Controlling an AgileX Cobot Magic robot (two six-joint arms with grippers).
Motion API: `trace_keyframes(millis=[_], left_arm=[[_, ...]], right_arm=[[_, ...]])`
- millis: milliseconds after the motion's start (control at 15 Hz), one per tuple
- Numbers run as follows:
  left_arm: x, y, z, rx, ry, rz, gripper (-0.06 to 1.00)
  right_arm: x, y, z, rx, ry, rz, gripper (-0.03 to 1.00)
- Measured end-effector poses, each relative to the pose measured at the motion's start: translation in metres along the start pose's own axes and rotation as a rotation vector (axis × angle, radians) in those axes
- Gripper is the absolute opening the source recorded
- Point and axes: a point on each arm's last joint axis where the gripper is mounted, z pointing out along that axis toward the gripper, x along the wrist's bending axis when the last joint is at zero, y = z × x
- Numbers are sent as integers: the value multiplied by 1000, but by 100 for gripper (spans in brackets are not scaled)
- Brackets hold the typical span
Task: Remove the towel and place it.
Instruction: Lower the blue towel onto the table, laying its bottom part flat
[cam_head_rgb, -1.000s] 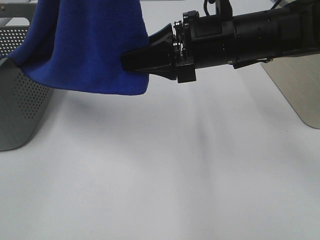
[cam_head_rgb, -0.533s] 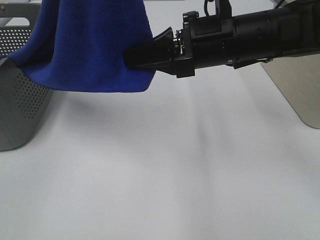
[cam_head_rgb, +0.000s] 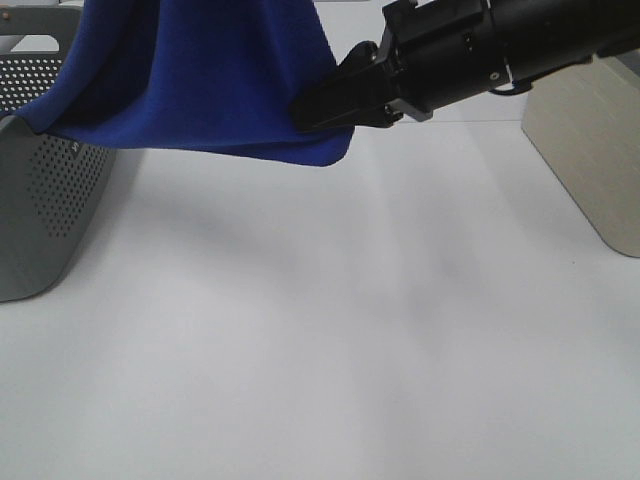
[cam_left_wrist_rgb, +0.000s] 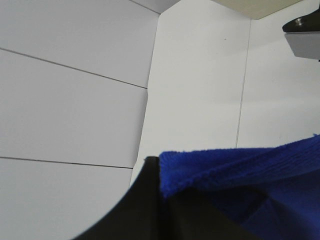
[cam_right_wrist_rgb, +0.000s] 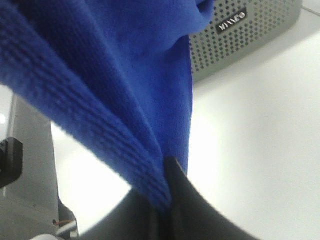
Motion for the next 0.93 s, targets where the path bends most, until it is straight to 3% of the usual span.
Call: trace_keyframes(millis=[200,267,333,667,933], left_arm=[[4,-2,0,24,48,-109,0],[7,1,4,-13,95,-178,0],[10,4,7,-40,127,-196,0],[19,12,21,-120,278,-195,0],[22,14,38,-160,355,-240,0]], right_arm=[[1,24,-24,90,-142,7,2],[-1,49,-45,140,-281,-38,2],[-2,62,-56,143,-357,-56,2],[1,121,-112,66,-684,-239,2],[2,140,-141,38,-879,-308,2]])
